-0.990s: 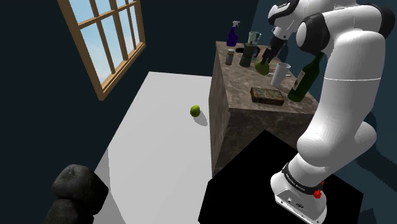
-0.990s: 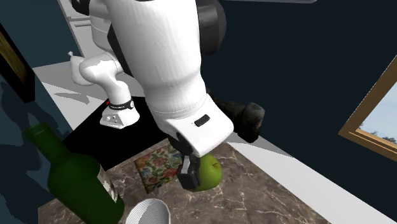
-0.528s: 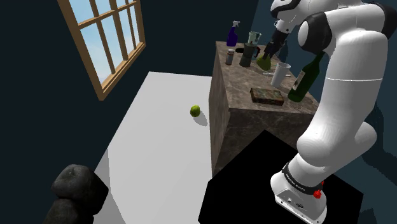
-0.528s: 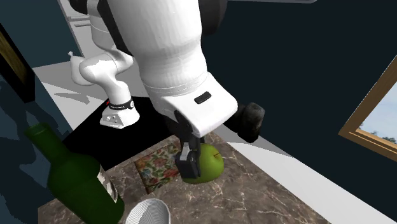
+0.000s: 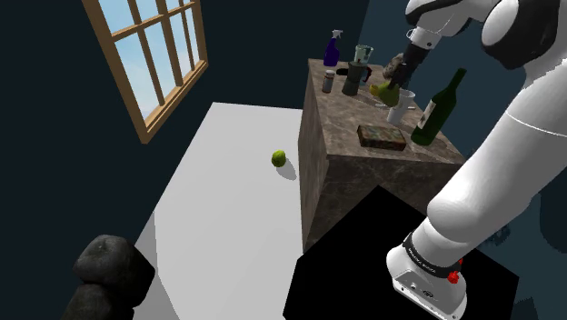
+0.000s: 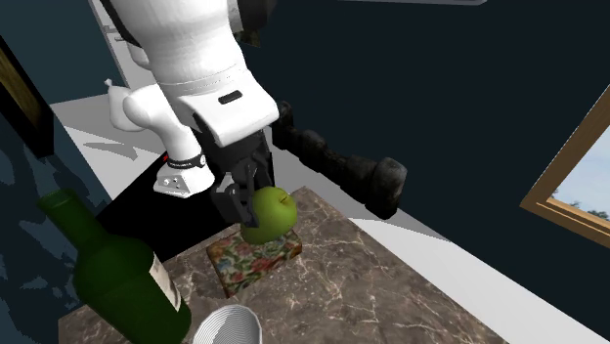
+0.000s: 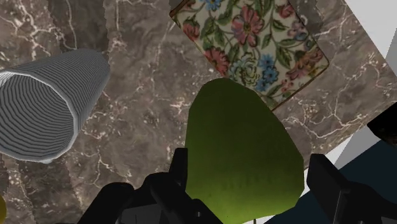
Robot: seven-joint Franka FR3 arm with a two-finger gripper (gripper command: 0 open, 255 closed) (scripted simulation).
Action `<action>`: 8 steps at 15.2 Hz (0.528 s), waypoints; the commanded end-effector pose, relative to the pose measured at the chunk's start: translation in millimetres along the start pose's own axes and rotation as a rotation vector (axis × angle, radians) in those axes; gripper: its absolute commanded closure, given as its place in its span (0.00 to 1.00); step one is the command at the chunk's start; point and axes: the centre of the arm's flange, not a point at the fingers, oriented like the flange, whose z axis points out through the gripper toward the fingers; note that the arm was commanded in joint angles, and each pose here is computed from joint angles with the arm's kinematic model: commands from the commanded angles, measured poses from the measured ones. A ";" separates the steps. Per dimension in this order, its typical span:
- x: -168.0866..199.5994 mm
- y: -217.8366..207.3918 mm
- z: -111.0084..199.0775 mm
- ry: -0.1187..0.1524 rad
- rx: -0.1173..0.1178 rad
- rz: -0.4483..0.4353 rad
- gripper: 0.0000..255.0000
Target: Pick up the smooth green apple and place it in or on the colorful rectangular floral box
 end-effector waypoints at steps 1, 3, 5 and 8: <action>-18.9 -15.3 -5.7 0.000 0.000 -0.002 1.00; -40.1 -29.8 -11.9 0.000 0.000 -0.002 1.00; -70.3 -50.5 -20.8 0.000 0.000 -0.002 1.00; -72.4 -48.7 -5.3 0.000 0.000 -0.002 1.00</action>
